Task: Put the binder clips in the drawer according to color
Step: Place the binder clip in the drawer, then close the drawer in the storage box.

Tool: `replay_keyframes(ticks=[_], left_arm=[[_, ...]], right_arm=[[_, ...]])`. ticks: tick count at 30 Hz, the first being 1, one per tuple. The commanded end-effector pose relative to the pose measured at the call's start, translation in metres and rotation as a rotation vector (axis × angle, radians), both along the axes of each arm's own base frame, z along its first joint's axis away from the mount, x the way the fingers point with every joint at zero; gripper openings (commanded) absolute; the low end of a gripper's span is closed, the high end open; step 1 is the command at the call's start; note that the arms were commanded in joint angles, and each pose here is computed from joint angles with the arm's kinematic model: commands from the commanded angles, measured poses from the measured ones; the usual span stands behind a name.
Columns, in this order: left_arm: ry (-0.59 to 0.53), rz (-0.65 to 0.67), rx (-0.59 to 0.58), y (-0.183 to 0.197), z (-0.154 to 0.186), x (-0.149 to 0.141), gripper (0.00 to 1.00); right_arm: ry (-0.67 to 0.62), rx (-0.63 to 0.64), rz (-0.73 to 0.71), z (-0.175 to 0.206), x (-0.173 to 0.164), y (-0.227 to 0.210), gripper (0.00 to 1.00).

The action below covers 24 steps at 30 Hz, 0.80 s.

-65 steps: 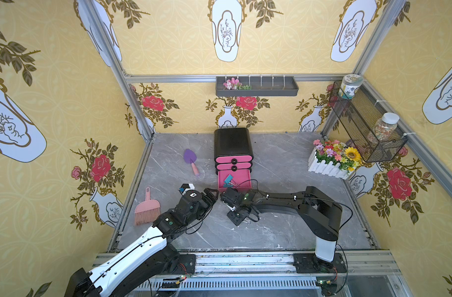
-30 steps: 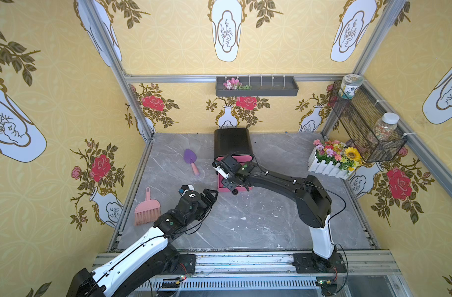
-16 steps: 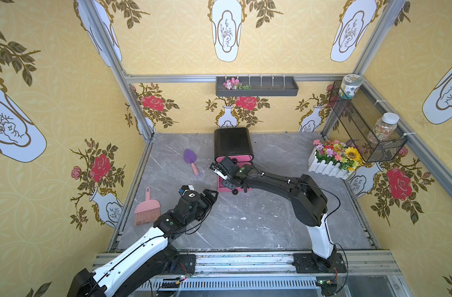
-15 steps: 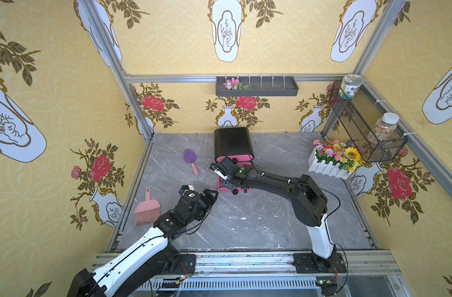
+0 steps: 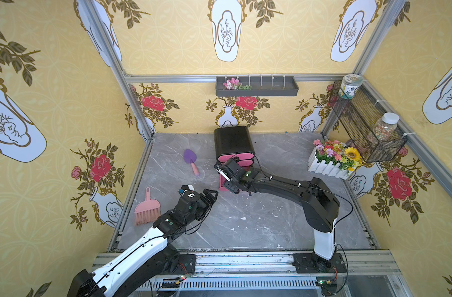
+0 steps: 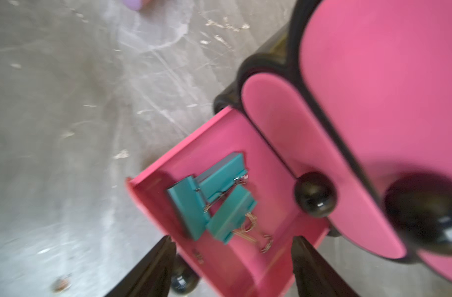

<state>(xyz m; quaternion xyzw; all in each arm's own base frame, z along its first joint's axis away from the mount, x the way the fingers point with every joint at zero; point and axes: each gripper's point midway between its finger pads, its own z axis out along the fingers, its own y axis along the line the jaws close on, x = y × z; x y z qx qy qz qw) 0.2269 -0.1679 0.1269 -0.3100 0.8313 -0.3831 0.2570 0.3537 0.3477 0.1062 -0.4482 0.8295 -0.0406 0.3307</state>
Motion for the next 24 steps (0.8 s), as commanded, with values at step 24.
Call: replay_keyframes(ticks=[24], left_arm=[[-0.035,0.007,-0.001,0.004,0.015,0.000,0.90]], right_arm=[[0.529,1.006,-0.881,-0.006,-0.050,-0.024,0.58]])
